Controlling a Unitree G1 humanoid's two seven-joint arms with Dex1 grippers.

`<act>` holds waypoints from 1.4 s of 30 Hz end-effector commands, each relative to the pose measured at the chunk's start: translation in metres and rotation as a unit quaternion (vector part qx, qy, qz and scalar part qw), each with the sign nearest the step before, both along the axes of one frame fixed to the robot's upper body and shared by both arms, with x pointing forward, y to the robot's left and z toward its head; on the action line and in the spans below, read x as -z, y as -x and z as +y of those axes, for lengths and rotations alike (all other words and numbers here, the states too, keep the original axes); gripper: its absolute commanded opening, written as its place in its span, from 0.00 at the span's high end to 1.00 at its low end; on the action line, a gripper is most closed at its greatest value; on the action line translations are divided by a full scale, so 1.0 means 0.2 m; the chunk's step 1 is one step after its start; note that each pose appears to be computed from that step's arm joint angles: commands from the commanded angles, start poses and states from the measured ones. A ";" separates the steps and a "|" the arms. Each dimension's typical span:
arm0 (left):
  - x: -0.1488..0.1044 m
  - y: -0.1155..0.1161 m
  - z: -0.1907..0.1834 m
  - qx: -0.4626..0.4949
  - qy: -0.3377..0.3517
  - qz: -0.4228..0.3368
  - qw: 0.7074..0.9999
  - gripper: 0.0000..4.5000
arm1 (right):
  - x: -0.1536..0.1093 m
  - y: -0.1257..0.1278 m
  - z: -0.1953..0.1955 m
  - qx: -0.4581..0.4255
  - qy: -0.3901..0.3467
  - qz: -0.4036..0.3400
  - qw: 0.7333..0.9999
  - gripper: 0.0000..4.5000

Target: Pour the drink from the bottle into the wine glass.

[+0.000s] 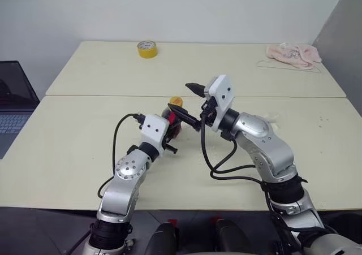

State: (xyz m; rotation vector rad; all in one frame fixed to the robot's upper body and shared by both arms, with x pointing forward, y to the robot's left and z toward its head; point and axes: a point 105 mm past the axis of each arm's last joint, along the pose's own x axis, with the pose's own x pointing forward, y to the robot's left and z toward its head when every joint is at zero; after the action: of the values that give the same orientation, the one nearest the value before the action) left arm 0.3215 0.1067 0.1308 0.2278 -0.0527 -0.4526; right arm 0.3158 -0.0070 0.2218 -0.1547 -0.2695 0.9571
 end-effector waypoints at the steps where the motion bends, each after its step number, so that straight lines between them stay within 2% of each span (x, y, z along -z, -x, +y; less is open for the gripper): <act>1: -0.12 0.01 -0.01 0.008 0.004 -0.050 0.999 0.85 | -0.05 0.00 -0.09 0.024 -0.011 -0.018 0.999 0.10; 13: -0.13 0.01 -0.01 0.009 0.004 -0.050 0.999 0.85 | -0.04 0.02 -0.19 0.037 0.004 -0.006 0.999 0.10; 20: -0.12 0.01 -0.01 0.011 0.003 -0.049 0.999 0.85 | -0.07 0.11 -0.11 -0.043 -0.004 0.032 0.999 0.10; 27: -0.12 0.01 -0.02 0.013 0.001 -0.048 0.999 0.85 | -0.12 0.10 -0.01 -0.057 -0.024 0.052 0.997 0.10; 42: -0.12 0.01 -0.02 0.015 -0.001 -0.051 0.999 0.85 | -0.07 0.04 0.04 -0.041 -0.018 0.058 0.997 0.10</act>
State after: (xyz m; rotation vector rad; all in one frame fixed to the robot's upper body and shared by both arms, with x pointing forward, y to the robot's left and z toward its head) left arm 0.3213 0.1067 0.1314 0.2368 -0.0536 -0.4663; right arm 0.3114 -0.0004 0.2218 -0.0509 -0.1202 1.0327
